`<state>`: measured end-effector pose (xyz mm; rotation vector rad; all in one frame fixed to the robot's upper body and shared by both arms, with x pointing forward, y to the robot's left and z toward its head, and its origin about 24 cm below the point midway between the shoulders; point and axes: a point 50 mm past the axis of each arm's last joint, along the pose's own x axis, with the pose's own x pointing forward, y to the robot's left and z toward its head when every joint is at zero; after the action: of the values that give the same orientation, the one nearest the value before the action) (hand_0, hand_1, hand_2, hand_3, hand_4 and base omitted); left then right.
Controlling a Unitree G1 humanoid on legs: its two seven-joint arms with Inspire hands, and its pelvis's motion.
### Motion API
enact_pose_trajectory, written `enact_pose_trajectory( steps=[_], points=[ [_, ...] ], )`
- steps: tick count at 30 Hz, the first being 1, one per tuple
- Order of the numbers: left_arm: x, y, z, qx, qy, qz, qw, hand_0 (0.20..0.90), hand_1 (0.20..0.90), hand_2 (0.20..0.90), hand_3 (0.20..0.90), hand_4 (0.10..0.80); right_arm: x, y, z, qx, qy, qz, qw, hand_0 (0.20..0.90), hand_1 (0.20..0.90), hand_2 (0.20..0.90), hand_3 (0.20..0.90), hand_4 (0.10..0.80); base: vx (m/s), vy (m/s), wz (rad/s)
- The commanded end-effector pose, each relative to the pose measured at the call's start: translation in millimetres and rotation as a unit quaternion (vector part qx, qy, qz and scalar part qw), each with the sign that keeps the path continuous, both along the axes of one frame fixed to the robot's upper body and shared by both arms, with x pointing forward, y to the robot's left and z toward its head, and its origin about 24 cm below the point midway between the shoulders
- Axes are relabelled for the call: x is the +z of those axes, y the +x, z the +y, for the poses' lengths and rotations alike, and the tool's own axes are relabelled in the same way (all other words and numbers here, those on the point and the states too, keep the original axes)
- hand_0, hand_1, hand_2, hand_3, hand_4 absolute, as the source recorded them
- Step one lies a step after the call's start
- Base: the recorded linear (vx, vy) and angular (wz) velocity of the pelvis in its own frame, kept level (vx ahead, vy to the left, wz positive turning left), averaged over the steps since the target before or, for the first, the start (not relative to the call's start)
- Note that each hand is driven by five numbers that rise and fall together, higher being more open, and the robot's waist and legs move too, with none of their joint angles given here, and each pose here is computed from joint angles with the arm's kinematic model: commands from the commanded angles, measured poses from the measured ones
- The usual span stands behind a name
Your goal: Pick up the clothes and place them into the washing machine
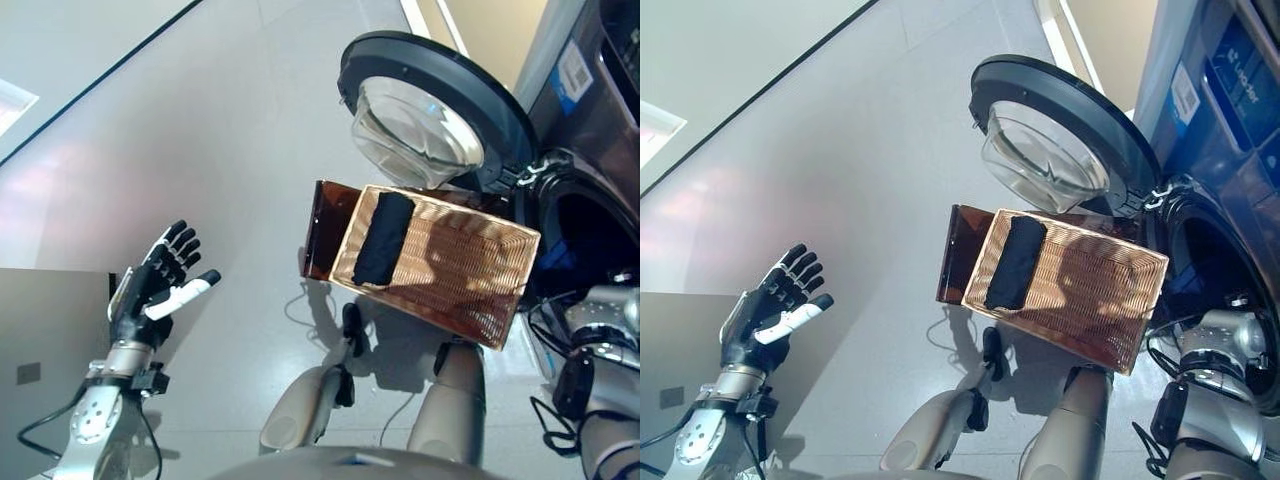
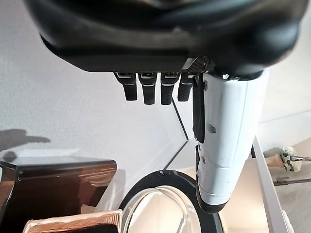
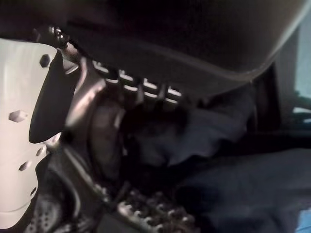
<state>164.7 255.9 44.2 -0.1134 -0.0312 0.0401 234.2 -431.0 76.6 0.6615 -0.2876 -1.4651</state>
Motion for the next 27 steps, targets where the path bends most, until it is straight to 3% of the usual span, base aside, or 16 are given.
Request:
enact_pose_trajectory(
  steps=[1, 12, 27],
  points=[
    [30, 3, 16, 0.056, 0.001, -0.109, 0.992, 0.9, 0.9, 0.9, 0.9, 0.8, 7, -5, -2, 0.018, -0.077, 0.063, 0.995, 0.9, 0.9, 0.9, 0.9, 0.8, 0.0, 0.0, 0.0],
    [22, 0, 14, 0.074, -0.015, -0.104, 0.992, 0.9, 0.9, 0.9, 0.9, 0.8, -66, -2, 56, 0.106, -0.015, 0.115, 0.988, 0.9, 0.9, 0.9, 0.9, 0.8, 0.007, 0.002, -0.01],
    [-8, -8, 17, 0.099, -0.027, -0.041, 0.994, 0.9, 0.9, 0.9, 0.9, 0.8, -115, -11, 95, 0.24, 0.025, 0.15, 0.959, 0.9, 0.9, 0.9, 0.9, 0.8, 0.047, -0.03, -0.04]
  ],
)
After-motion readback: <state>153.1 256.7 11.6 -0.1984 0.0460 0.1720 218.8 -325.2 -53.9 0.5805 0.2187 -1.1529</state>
